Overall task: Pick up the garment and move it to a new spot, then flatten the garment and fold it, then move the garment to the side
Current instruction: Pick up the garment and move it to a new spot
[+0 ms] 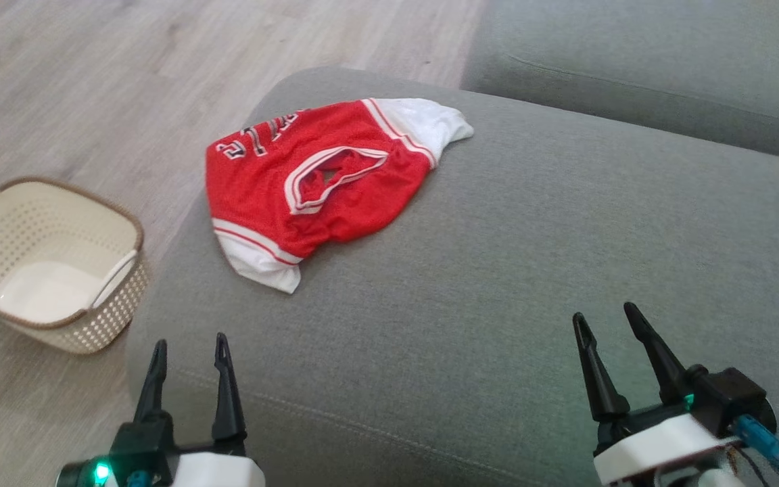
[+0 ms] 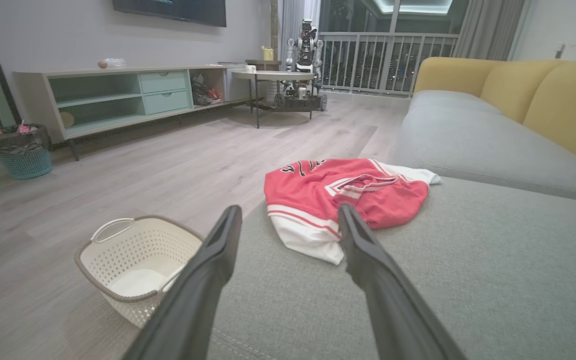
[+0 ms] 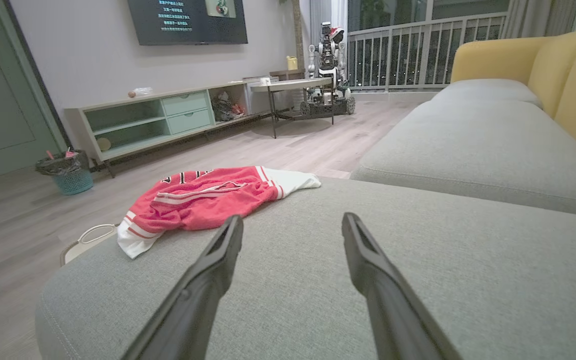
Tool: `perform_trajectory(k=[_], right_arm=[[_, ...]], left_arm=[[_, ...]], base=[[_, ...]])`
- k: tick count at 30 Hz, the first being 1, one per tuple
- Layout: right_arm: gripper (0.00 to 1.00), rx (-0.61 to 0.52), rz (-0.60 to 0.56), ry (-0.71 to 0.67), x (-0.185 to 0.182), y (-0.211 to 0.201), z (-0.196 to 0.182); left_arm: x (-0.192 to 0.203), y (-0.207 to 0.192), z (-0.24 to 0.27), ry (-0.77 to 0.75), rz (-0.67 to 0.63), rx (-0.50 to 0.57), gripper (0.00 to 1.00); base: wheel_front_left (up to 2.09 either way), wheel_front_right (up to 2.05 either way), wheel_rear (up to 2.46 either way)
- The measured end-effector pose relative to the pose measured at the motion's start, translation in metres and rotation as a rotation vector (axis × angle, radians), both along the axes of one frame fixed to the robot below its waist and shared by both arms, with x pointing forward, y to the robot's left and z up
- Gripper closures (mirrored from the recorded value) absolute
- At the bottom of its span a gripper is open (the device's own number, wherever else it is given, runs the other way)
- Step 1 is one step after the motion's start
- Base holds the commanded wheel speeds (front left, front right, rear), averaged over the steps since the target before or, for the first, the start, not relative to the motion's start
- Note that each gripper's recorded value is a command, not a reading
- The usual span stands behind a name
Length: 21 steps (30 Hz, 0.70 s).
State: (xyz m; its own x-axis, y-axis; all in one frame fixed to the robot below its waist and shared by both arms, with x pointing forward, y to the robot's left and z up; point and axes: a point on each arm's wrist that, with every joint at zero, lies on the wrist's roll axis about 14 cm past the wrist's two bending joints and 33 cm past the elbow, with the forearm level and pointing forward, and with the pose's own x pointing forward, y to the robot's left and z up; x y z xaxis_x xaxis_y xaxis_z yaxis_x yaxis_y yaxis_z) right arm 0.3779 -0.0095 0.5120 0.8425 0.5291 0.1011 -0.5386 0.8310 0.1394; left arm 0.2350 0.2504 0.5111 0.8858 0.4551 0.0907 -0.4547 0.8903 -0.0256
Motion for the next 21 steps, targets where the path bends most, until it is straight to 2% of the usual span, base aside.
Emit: perform_trajectory(k=[10,17,21], right_arm=[[0.00,-0.028,0.024,0.022,0.006,0.007,-0.014],[0.00,-0.070,0.004,0.050,0.016,0.000,-0.033],[0.00,-0.082,-0.003,0.036,0.034,-0.002,-0.038]], left_arm=[[0.006,0.008,0.001,0.015,0.024,0.010,0.00],[0.057,0.026,0.041,-0.083,-0.023,0.090,0.00],[0.108,0.025,0.050,-0.083,-0.136,0.137,0.00]], base=[[0.00,0.00,0.00],[0.00,0.00,0.00],[0.00,0.00,0.00]])
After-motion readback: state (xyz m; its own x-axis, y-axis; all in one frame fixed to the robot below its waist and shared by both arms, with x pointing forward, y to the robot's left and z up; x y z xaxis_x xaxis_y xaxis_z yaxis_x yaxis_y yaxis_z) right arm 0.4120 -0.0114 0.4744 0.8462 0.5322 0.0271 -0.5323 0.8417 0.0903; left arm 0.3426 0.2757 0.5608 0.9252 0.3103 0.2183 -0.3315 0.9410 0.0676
